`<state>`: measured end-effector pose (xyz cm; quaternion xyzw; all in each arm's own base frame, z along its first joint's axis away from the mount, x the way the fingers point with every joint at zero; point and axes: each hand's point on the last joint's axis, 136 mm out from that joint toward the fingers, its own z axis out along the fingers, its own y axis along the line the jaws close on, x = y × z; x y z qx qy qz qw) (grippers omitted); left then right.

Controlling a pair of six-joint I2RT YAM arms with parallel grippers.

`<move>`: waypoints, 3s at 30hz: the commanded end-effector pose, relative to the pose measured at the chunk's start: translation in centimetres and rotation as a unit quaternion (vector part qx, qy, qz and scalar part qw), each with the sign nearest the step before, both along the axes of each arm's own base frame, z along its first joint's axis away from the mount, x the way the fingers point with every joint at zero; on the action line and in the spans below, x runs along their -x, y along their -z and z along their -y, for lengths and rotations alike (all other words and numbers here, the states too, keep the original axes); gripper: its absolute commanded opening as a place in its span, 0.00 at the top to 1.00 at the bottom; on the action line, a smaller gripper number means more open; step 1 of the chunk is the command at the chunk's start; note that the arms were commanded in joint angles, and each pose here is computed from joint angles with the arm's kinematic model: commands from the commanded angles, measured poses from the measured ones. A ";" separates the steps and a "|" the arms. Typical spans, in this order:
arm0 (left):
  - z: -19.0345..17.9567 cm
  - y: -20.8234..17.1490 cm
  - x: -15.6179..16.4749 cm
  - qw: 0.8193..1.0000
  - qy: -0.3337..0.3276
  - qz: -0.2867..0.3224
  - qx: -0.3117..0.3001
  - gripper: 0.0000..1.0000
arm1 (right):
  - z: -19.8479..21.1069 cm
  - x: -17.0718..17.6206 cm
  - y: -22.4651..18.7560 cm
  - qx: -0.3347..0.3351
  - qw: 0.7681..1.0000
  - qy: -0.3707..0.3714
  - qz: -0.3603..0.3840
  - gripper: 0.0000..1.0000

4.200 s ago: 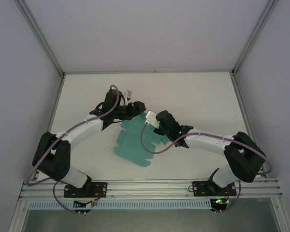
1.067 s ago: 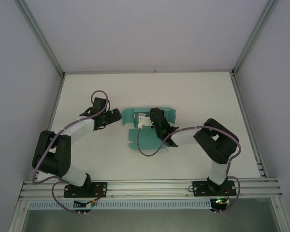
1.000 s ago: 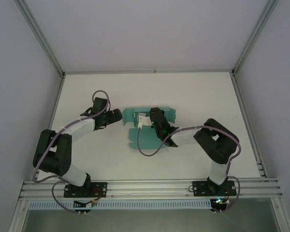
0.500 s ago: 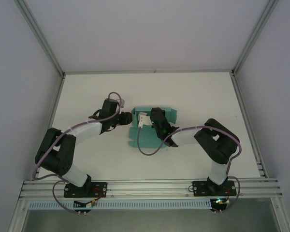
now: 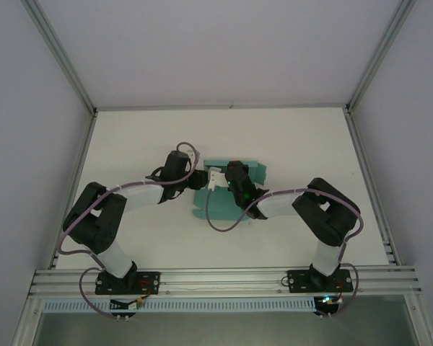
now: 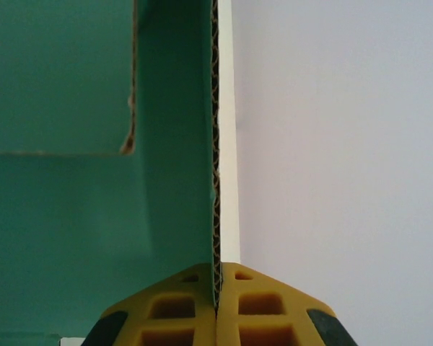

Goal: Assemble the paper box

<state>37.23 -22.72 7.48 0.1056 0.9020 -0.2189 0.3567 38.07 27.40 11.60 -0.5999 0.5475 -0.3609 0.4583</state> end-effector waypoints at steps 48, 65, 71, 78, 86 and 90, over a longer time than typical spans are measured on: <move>3.5 1.1 0.1 0.989 0.041 0.125 -0.063 1.00 | 1.3 7.6 -0.4 -0.157 0.963 0.050 -0.214 0.48; 5.7 1.8 2.6 0.981 0.110 0.145 -0.066 1.00 | 4.7 6.1 -10.3 -0.523 0.761 0.139 -0.357 0.00; 6.2 2.4 2.6 0.981 0.112 0.139 -0.072 1.00 | 3.3 2.4 -6.4 -0.482 0.754 0.193 -0.403 0.00; 6.3 3.0 2.7 0.983 0.109 0.131 -0.068 1.00 | 1.5 2.9 -1.7 -0.444 0.740 0.189 -0.468 0.03; 6.5 2.8 2.5 0.985 0.096 0.134 -0.052 0.91 | 3.5 3.7 2.8 -0.399 0.740 0.255 -0.478 0.05; 6.9 2.3 1.9 0.985 0.093 0.140 -0.043 0.80 | 3.4 4.1 3.6 -0.392 0.734 0.258 -0.492 0.07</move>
